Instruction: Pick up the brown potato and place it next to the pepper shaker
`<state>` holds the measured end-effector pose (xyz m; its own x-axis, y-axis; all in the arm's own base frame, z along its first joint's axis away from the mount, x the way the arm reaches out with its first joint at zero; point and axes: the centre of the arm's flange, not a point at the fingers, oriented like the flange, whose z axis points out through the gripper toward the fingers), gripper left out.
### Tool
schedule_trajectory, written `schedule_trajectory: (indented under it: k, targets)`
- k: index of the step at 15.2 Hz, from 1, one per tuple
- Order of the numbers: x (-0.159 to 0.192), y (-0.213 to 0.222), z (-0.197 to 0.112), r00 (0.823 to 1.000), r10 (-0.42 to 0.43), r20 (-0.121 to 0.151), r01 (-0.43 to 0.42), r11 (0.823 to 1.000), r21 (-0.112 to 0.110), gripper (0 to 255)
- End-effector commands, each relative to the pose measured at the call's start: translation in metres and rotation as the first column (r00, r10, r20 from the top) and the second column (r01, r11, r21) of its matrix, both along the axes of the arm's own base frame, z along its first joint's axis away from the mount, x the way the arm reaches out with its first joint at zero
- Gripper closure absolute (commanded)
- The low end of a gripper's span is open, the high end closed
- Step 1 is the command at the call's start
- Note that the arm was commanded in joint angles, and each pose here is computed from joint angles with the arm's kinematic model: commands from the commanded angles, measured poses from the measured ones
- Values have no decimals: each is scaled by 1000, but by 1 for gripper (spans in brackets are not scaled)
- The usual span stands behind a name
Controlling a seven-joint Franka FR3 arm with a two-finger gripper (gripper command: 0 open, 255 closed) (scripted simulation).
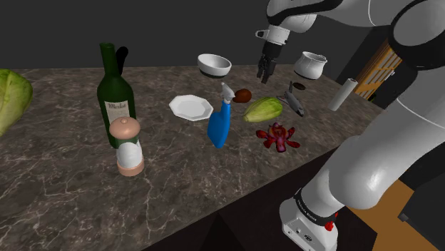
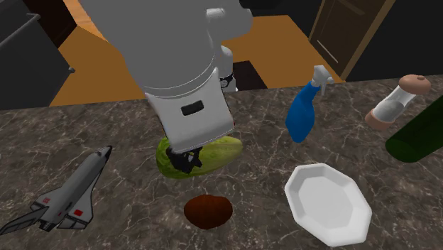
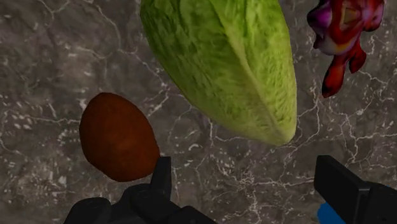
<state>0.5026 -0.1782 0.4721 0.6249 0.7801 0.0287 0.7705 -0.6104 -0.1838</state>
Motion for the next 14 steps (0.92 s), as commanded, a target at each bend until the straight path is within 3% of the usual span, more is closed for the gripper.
schedule_trajectory:
  k: [1,5,7,10,14]
  targets:
    - [23,-6,-21,995,95,-20,-95,995,15,0]
    - [72,-11,-58,962,267,-58,-265,963,48,0]
    - [95,-11,-78,933,351,-74,-346,936,66,0]
    - [129,-5,-108,877,471,-96,-463,881,97,0]
    - [128,-2,-126,870,483,-98,-475,875,100,0]
